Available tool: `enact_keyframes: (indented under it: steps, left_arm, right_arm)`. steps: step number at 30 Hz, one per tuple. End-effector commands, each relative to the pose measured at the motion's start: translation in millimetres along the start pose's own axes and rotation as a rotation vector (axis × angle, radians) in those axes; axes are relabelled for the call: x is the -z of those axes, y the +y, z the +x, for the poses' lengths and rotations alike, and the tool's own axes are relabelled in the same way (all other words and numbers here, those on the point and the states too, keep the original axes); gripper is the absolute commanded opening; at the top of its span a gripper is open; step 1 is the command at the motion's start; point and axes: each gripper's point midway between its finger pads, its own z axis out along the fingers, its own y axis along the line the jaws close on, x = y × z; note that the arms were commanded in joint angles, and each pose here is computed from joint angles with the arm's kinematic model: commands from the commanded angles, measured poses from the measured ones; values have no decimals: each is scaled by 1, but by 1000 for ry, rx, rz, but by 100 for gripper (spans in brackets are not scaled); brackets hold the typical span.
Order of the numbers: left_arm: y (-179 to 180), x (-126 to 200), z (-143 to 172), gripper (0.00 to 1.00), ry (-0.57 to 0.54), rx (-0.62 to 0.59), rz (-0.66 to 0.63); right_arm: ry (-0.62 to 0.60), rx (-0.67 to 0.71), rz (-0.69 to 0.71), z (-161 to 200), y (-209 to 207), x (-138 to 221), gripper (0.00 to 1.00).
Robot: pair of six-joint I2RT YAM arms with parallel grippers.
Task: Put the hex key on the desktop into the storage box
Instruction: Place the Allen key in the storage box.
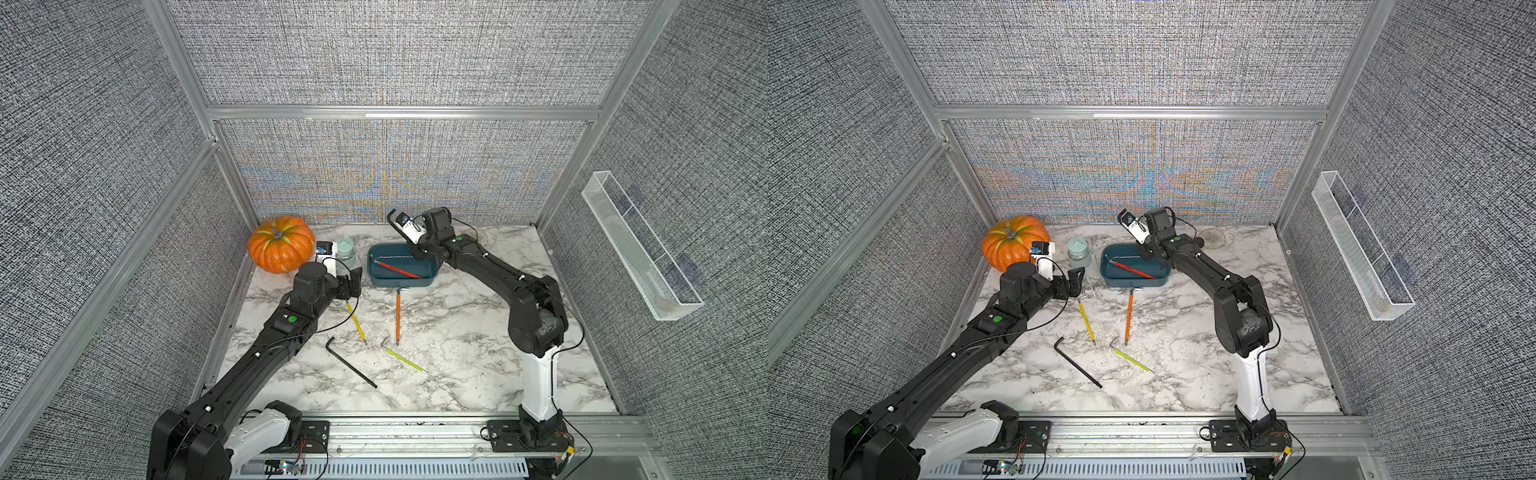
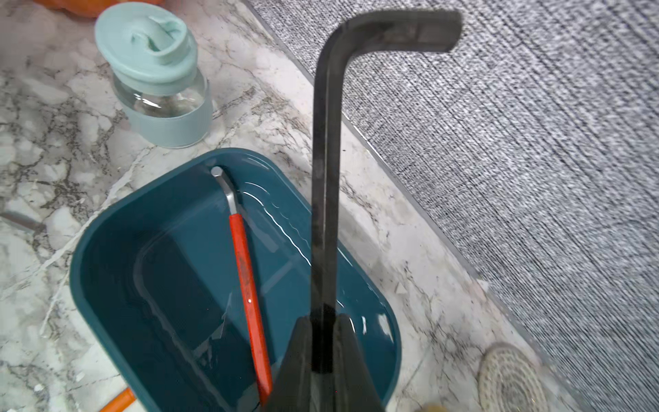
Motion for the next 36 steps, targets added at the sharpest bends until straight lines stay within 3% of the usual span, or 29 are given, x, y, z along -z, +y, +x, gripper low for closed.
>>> enact_keyframes:
  steps: [1, 11, 36]
  left_arm:
    - [3, -2, 0, 97, -7, -13, -14]
    - [5, -10, 10, 97, 25, -16, -24]
    - [5, -22, 20, 97, 63, -3, -22]
  right_arm:
    - [-110, 49, -74, -20, 11, -10, 0]
    - [-61, 51, -130, 5, 21, -44, 0]
    - [97, 92, -220, 70, 51, -72, 0]
